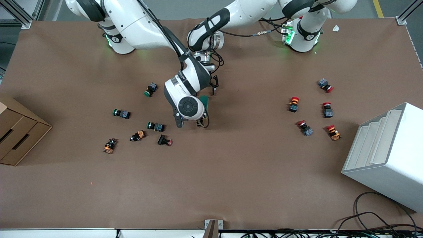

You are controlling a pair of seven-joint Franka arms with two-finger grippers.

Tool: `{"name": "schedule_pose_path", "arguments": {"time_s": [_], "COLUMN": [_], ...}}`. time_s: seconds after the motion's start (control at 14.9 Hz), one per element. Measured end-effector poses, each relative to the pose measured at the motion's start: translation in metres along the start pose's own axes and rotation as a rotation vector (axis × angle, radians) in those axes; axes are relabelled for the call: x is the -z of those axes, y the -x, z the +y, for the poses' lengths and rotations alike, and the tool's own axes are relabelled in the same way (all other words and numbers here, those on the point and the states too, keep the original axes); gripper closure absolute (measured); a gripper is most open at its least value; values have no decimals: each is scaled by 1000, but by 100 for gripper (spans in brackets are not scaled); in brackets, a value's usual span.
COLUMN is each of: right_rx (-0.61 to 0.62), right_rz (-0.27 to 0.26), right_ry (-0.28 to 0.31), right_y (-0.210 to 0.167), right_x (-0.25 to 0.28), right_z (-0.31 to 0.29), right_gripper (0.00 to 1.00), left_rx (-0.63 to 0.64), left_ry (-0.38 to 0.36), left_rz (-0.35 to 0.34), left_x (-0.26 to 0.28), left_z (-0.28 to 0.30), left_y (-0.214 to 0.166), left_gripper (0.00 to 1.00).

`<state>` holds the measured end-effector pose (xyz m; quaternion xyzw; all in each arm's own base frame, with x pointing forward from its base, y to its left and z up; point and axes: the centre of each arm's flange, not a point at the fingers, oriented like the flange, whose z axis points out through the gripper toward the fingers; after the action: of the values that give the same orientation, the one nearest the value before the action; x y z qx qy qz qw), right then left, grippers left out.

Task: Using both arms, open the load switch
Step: 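Press the white switch handle down with the right gripper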

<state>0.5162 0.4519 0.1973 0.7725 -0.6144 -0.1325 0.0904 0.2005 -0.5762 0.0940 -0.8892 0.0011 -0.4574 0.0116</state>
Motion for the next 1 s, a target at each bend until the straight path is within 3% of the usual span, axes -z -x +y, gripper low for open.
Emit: {"name": "schedule_pose_path", "arguments": {"time_s": [0.33,1.0], "right_rx": [-12,28], "right_rz": [6,46], "right_ry": [33,170], "right_y": [10,34], "right_x": [3,22], "right_z": [6,29], "right_gripper": [0,0], "left_rx": [-15,-18], "left_ry": [-6,-7], "left_rz": [24,29], "left_x": [4,4], "left_z": [0,0], "left_y": [6,7], "left_gripper": [1,1]}}
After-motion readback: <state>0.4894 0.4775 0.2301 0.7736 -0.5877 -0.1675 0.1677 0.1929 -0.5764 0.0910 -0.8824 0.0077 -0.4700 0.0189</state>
